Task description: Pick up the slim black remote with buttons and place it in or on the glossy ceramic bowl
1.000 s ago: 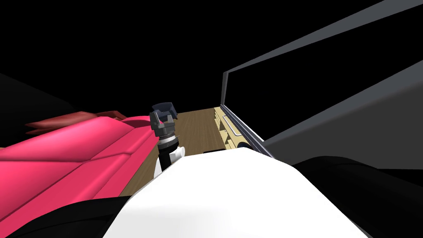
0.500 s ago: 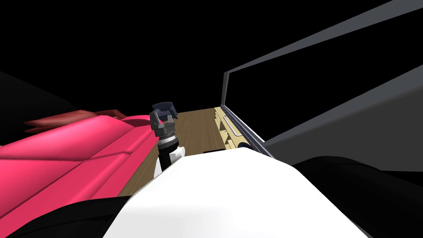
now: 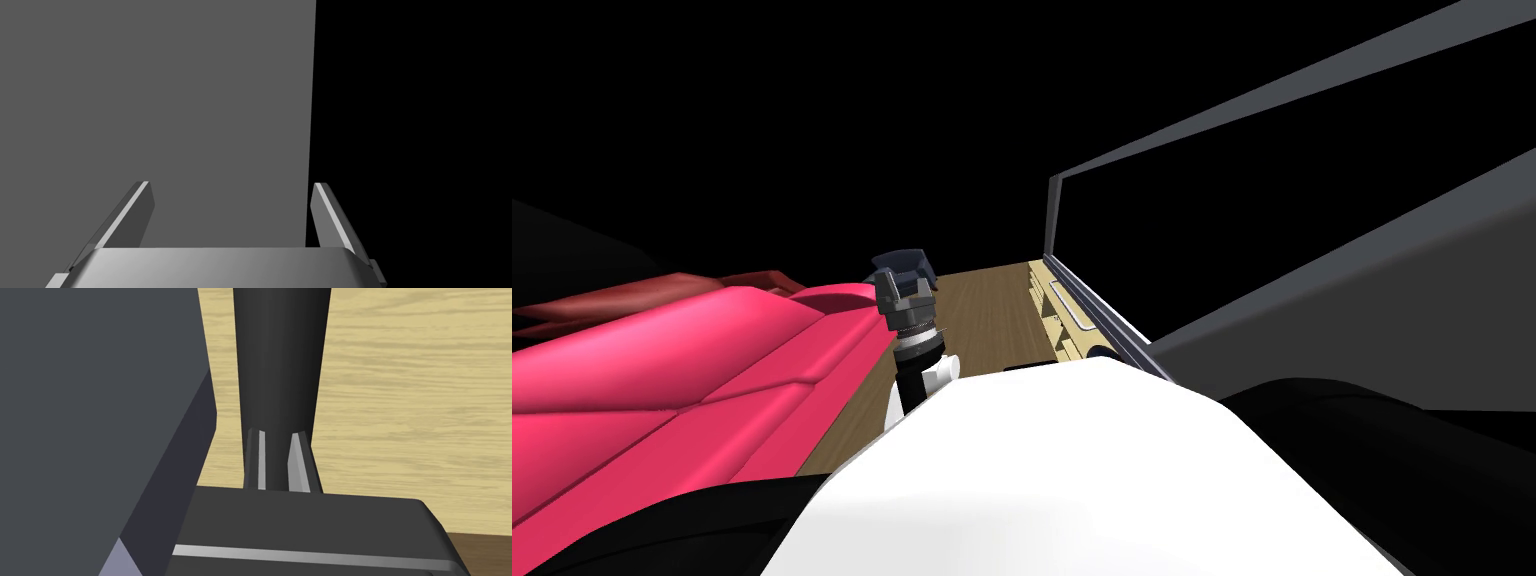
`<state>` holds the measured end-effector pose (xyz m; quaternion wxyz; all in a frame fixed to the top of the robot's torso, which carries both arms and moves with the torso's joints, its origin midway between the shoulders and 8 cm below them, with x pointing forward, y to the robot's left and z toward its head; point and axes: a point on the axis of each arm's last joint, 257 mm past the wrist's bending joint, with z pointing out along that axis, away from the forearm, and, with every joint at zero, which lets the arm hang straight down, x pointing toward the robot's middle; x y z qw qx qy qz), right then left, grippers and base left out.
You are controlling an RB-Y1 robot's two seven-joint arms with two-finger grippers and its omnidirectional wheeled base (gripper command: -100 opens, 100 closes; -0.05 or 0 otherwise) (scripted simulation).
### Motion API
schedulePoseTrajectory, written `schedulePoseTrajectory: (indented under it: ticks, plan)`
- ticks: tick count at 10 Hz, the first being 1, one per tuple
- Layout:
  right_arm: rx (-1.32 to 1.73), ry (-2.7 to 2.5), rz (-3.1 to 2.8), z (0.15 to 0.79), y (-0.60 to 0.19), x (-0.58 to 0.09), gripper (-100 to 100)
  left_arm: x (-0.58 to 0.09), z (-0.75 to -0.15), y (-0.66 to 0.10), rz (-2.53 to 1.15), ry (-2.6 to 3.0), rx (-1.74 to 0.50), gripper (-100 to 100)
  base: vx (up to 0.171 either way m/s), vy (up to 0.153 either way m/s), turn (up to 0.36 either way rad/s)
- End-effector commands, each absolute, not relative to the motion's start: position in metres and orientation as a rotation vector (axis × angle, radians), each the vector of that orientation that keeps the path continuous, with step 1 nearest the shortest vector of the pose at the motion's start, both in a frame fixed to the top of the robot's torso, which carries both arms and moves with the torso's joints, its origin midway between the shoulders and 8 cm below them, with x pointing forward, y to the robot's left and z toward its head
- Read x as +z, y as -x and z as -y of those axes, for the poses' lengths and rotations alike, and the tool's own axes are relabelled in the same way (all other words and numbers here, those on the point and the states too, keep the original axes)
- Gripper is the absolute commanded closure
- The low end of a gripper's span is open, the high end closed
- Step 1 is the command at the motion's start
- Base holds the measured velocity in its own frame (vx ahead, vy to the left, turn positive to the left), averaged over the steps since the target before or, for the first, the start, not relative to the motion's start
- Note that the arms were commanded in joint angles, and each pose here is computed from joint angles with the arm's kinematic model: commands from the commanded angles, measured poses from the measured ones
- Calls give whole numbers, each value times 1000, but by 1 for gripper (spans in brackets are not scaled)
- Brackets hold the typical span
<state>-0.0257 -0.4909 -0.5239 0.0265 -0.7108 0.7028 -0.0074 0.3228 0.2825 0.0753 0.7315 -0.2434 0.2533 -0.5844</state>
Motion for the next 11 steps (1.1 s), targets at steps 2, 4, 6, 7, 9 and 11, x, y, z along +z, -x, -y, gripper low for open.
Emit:
schedulePoseTrajectory:
  ticks: [2,4,6,7,9,11]
  plan:
    - [-22,2198,-2171,491,26,-523,0,75,-282,-323,-557,536,-1286,0,11,-2,-4]
    - [-37,2182,-2190,500,14,-514,100,75,-282,-323,-557,536,-1286,0,-50,73,-107]
    - [-65,2160,-2209,513,-8,-498,100,75,-282,-323,-557,536,-1286,0,-41,88,-84]
    - [-65,2160,-2209,513,-8,-498,100,75,-282,-323,-557,536,-1286,0,-43,92,-96]
    - [-96,2140,-2225,527,-34,-477,100,75,-282,-323,-557,536,-1286,0,-45,125,-165]
    - [-116,2129,-2233,534,-53,-461,100,75,-282,-323,-557,536,-1286,0,-73,115,-129]
